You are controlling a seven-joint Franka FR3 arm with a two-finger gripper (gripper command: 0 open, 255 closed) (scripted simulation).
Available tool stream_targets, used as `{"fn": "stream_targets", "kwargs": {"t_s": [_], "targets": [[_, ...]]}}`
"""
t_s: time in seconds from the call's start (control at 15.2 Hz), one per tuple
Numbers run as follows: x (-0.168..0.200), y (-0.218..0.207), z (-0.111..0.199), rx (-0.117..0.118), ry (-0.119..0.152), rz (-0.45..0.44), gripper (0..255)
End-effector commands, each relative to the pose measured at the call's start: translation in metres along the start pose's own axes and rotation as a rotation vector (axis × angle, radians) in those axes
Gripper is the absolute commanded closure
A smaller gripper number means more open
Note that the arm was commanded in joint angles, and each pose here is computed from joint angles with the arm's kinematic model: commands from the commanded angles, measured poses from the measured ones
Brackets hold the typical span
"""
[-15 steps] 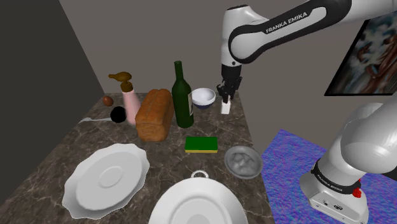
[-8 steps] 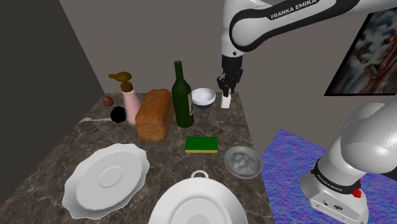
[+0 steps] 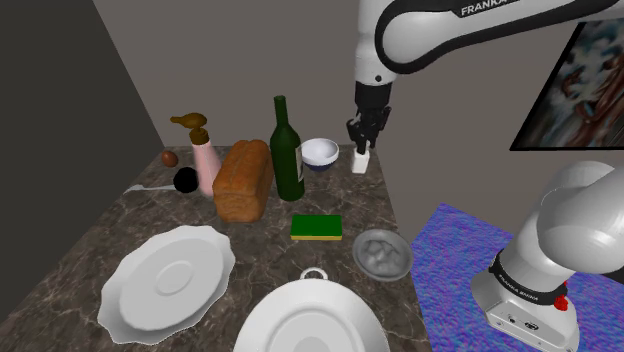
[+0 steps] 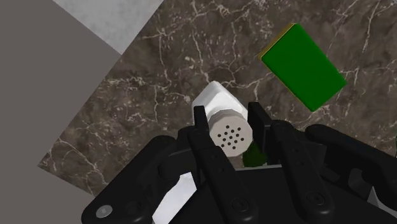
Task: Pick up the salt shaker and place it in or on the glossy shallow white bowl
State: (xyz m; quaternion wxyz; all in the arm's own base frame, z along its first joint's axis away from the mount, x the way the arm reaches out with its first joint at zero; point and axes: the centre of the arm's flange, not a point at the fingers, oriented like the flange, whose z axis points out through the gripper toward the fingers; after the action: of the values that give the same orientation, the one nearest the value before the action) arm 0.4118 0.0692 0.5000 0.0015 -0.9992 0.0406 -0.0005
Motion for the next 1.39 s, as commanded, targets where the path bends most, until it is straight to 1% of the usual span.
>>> {"fn": "stream_targets", "kwargs": {"t_s": [0.0,0.79,0.86,1.32], "targets": [[-0.023,-0.015,-0.004,-0.001,-0.001,0.001,255],[-0.151,-0.103,-0.031,-0.001,-0.001,0.001,255],[-0.166,-0.114,-0.034,-0.001,-0.001,0.001,255],[-0.167,-0.113,0.003,-0.001,-0.001,0.001,255]]}}
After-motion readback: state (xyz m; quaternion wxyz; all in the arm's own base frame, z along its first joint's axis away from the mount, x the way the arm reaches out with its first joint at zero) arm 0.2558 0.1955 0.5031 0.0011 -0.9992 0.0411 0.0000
